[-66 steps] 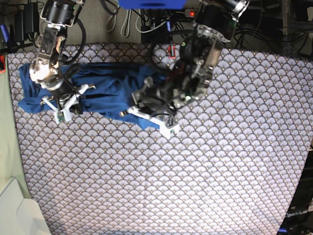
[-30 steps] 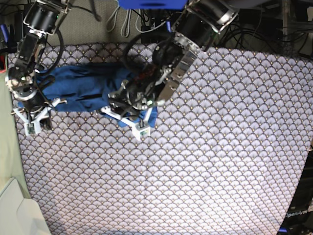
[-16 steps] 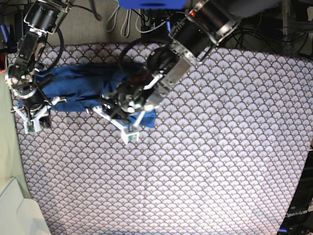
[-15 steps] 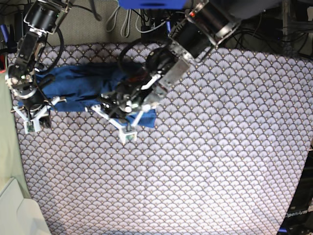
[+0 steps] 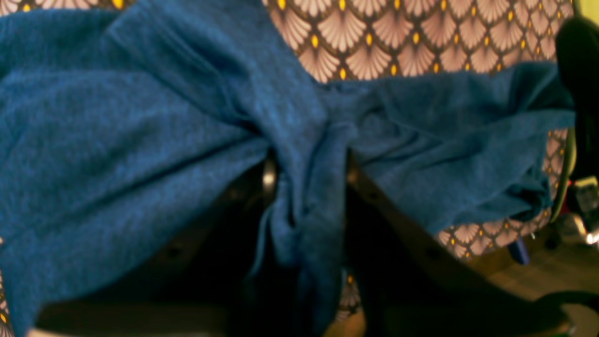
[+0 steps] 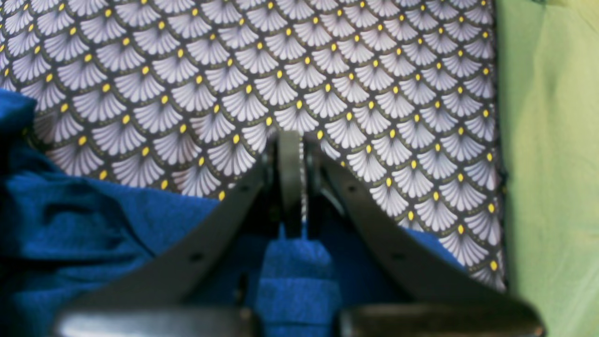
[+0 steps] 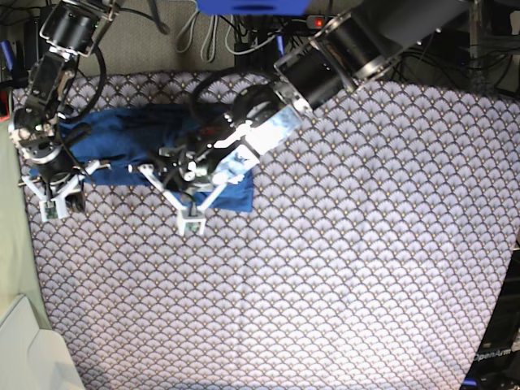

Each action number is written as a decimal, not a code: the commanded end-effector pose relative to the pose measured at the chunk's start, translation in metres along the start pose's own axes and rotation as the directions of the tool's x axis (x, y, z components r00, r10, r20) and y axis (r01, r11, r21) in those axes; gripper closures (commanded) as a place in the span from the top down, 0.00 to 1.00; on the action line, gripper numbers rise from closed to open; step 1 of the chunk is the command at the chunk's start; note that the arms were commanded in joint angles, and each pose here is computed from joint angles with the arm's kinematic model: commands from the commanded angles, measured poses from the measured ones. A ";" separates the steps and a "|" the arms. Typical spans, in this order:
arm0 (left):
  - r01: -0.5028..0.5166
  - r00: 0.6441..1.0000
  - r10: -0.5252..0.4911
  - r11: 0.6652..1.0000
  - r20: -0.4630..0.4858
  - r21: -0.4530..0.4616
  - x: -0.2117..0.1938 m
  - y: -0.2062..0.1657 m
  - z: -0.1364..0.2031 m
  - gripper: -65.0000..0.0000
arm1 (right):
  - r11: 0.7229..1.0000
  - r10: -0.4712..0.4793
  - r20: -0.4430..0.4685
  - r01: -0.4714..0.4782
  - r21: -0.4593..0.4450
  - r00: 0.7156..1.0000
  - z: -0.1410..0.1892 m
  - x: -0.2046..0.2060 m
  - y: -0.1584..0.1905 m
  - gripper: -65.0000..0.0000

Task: Fold the T-shirt properly
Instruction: 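Lay the folded end onto the stack and press it down with the left gripper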

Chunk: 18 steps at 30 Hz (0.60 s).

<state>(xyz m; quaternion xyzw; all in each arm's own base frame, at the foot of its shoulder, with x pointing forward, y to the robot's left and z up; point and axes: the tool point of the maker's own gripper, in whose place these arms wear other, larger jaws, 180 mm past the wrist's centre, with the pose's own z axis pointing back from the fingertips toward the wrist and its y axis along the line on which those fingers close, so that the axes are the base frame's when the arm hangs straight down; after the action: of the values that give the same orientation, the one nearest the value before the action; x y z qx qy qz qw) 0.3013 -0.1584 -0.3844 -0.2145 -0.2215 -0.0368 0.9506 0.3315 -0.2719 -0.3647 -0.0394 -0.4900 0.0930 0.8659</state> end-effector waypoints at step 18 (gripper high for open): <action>-0.072 0.997 0.072 0.995 -0.006 -0.073 0.013 -0.018 0.009 0.18 | 1.000 0.006 0.058 -0.006 -0.001 0.998 0.002 0.016 -0.003 0.00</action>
<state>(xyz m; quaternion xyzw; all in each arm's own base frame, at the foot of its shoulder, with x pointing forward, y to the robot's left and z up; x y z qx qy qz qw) 0.3016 -0.1586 -0.3824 -0.2343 -0.2049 -0.0149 0.9502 0.3291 -0.2683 -0.3684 -0.0356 -0.4862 0.0944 0.8680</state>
